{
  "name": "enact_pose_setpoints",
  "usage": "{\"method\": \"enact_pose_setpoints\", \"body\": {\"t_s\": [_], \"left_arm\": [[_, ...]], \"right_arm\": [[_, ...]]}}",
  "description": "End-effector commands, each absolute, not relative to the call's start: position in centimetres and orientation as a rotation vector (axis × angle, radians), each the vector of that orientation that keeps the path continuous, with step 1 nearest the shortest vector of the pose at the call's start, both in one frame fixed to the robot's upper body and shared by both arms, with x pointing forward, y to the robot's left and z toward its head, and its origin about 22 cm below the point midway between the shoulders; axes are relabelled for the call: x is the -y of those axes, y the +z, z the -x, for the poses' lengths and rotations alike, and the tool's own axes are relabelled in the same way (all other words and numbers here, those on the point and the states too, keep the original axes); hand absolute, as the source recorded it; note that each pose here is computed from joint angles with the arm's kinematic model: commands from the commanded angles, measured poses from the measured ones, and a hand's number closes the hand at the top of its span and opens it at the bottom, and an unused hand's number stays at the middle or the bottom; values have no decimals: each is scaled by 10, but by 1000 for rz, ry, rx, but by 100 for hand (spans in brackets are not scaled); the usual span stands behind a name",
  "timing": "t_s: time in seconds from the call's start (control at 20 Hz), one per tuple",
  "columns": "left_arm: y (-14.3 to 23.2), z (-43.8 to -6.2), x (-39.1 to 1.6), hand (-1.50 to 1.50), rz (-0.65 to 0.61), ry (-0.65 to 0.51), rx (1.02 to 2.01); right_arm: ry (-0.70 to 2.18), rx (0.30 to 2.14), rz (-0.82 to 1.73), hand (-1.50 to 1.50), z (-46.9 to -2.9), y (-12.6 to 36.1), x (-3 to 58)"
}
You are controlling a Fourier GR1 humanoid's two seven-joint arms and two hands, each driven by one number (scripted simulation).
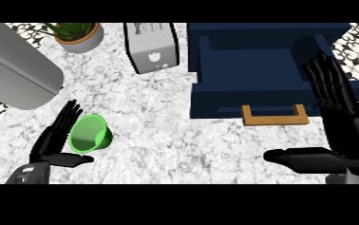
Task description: Pick up the cup, place it into the drawer and close the drawer
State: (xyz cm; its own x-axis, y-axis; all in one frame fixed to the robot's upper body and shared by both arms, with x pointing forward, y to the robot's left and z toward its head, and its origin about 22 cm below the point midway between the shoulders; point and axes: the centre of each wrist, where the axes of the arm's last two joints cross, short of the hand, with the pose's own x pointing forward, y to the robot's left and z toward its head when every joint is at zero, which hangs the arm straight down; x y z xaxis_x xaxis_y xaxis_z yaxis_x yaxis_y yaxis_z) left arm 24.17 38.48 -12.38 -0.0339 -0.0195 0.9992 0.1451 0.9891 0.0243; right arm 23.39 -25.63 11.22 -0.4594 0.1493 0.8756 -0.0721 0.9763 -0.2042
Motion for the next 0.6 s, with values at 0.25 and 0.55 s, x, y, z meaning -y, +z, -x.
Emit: {"method": "enact_pose_setpoints", "body": {"t_s": [0.25,0.55], "left_arm": [[-132,-243,-374,-150,253,-114,1703],[-140,-247,-354,-150,292,-106,1705]], "right_arm": [[268,2032,41,-150,-236,114,260],[245,2034,46,-150,-246,116,268]]}}
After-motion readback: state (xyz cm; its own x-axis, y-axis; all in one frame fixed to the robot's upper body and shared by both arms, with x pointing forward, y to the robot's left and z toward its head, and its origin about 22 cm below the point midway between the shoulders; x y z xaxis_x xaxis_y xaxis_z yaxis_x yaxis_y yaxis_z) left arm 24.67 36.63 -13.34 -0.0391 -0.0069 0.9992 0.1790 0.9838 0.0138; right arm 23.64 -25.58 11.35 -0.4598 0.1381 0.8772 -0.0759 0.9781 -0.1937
